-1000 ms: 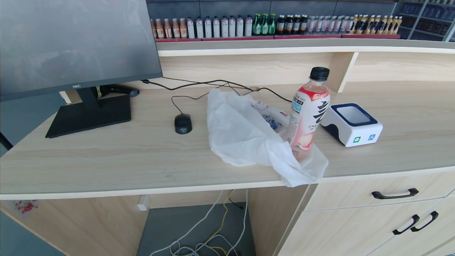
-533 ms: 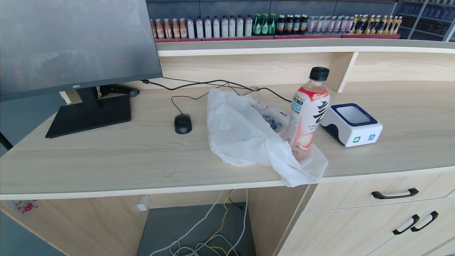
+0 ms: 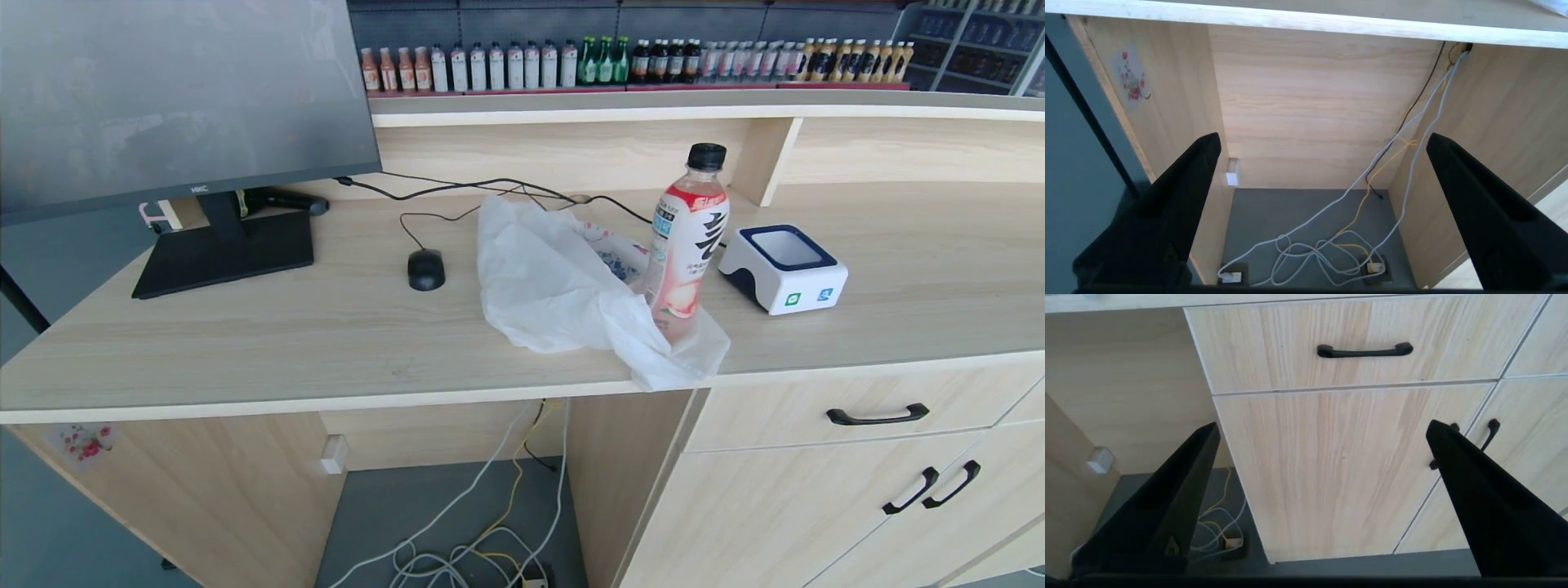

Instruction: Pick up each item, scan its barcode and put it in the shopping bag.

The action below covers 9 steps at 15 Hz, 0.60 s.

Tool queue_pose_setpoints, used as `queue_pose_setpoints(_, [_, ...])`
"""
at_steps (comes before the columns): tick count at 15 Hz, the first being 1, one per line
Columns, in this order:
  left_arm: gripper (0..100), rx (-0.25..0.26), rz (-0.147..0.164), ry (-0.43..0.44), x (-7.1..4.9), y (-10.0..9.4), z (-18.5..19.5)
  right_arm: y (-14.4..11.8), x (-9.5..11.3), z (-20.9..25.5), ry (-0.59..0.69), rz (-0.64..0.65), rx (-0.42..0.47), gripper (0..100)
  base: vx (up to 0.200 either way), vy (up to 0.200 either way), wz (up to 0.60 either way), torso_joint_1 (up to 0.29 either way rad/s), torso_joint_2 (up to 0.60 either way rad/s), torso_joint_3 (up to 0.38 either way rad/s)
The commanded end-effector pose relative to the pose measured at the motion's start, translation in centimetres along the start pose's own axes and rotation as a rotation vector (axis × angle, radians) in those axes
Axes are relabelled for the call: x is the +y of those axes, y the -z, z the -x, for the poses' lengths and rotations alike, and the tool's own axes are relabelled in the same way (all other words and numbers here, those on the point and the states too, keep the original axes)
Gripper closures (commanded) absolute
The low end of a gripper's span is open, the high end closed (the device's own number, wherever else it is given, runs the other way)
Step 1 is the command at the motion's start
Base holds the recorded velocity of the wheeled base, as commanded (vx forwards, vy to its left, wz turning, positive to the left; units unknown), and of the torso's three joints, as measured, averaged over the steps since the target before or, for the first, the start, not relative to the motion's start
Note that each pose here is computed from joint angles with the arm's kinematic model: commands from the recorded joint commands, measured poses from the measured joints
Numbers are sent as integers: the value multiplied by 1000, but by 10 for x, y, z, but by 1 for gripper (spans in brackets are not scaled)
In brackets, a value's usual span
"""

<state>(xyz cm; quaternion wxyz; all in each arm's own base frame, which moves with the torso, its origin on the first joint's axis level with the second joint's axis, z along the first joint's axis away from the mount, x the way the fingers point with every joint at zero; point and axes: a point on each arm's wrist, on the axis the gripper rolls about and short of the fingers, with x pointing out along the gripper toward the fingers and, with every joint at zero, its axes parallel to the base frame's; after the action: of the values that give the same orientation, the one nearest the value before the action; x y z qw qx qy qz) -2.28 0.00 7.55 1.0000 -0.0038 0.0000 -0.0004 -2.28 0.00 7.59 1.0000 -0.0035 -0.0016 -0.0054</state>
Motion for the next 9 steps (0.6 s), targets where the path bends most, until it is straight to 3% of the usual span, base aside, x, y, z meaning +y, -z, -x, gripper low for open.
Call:
queue_pose_setpoints(1, [0,0,2,1,0,0,0,0,0,0,0,1,2,0,0,0,0,0,0,0])
queue_pose_setpoints(3, [0,0,2,1,0,0,0,0,0,0,0,1,2,0,0,0,0,0,0,0])
queue_pose_setpoints(9, [0,0,3,-1,0,0,0,0,0,0,0,1,2,0,0,-200,0,5,3,2])
